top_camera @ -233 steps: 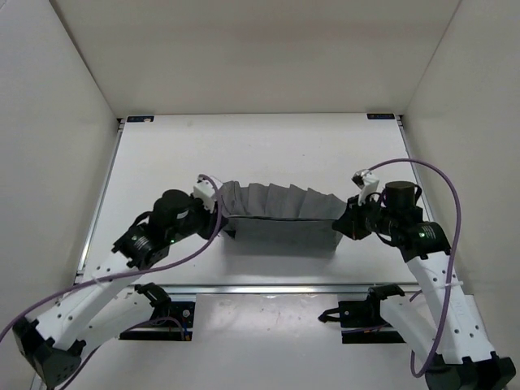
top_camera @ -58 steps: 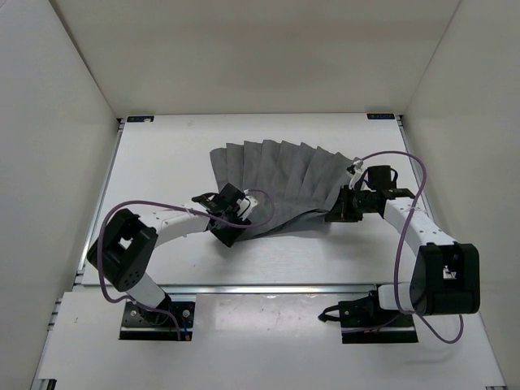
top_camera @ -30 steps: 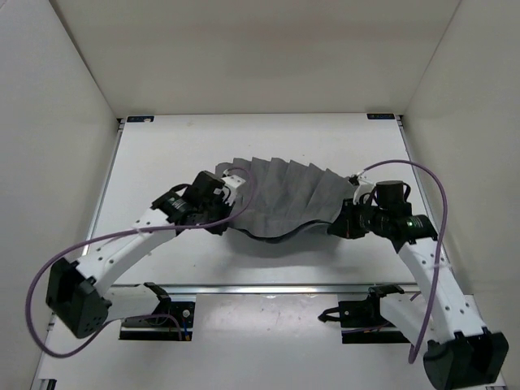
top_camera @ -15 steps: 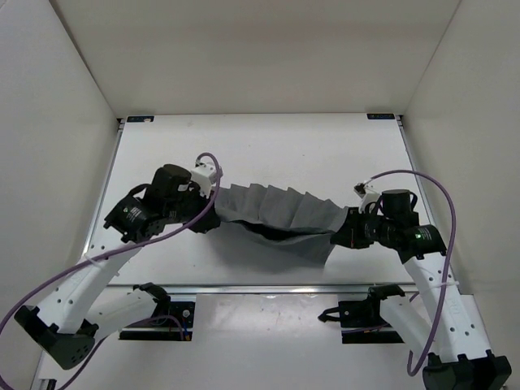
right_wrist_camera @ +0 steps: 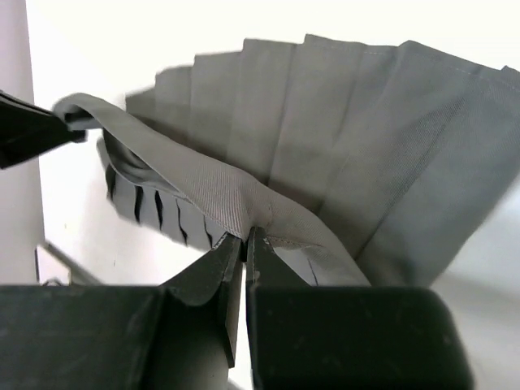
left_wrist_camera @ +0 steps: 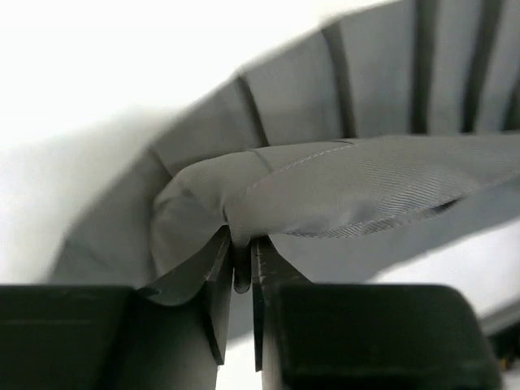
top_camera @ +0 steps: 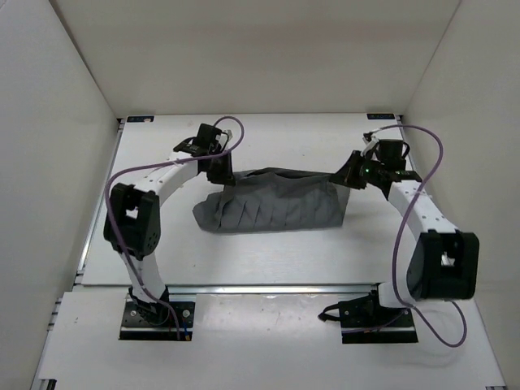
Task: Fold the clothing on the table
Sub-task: Fold the skirt
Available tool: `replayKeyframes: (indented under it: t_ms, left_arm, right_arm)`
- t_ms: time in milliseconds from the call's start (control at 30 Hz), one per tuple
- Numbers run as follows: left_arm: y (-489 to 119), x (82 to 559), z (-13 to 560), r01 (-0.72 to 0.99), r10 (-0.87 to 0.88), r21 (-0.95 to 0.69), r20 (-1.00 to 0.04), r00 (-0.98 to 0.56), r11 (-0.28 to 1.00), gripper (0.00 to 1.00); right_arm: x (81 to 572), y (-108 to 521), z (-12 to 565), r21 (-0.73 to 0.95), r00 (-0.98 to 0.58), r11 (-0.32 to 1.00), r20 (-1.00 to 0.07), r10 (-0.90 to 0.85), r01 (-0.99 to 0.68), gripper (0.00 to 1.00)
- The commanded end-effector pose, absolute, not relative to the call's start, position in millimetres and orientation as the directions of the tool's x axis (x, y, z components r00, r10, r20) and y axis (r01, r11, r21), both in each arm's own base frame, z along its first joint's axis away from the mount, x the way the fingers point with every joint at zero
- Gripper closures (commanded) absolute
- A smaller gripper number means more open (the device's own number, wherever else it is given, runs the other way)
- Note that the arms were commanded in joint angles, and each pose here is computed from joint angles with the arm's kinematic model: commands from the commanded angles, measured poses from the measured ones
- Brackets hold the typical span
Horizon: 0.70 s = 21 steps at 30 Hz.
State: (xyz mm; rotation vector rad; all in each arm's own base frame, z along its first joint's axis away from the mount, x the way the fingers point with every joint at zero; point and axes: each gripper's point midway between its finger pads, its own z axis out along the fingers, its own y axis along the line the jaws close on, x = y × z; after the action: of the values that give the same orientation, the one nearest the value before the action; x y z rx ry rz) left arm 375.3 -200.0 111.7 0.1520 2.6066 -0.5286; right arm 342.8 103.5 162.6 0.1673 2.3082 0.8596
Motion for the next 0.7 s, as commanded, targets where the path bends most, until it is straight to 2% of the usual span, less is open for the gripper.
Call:
replayKeyframes:
  t_ms: [0, 33, 67, 167, 233, 367, 533, 667]
  left_arm:
    - [-200, 428, 134, 0.166, -0.072, -0.342, -0.586, -0.807, 0.925, 0.75]
    - [-196, 437, 134, 0.149, -0.095, -0.34, -0.605, -0.791, 0.929, 0.58]
    - [-194, 441, 132, 0.136, -0.113, -0.348, -0.608, -0.786, 0.928, 0.47]
    - [-189, 453, 140, 0.124, -0.166, -0.394, -0.623, -0.764, 0.91, 0.46]
    - [-178, 457, 144, 0.111, -0.172, -0.376, -0.641, -0.748, 0.92, 0.39]
    - [-190, 442, 144, 0.153, -0.138, -0.374, -0.645, -0.752, 0.915, 0.4]
    - [-210, 411, 113, 0.164, -0.09, -0.34, -0.621, -0.778, 0.926, 0.38]
    - [-211, 401, 80, 0.147, -0.088, -0.365, -0.556, -0.826, 0.919, 0.37]
  right_arm:
    - [409, 99, 204, 0.597, -0.623, 0.776, -0.69, 0.369, -0.201, 1.0]
    - [422, 99, 204, 0.592, -0.617, 0.78, -0.695, 0.368, -0.202, 1.0]
    - [430, 97, 190, 0.588, -0.632, 0.791, -0.68, 0.371, -0.168, 1.0]
    - [454, 97, 177, 0.582, -0.641, 0.798, -0.674, 0.367, -0.155, 1.0]
    - [466, 98, 170, 0.585, -0.646, 0.796, -0.671, 0.364, -0.159, 1.0]
    - [481, 108, 146, 0.553, -0.693, 0.819, -0.651, 0.311, -0.152, 1.0]
    - [481, 116, 134, 0.556, -0.719, 0.815, -0.632, 0.288, -0.163, 1.0]
    - [468, 119, 132, 0.504, -0.73, 0.844, -0.644, 0.227, -0.183, 1.0]
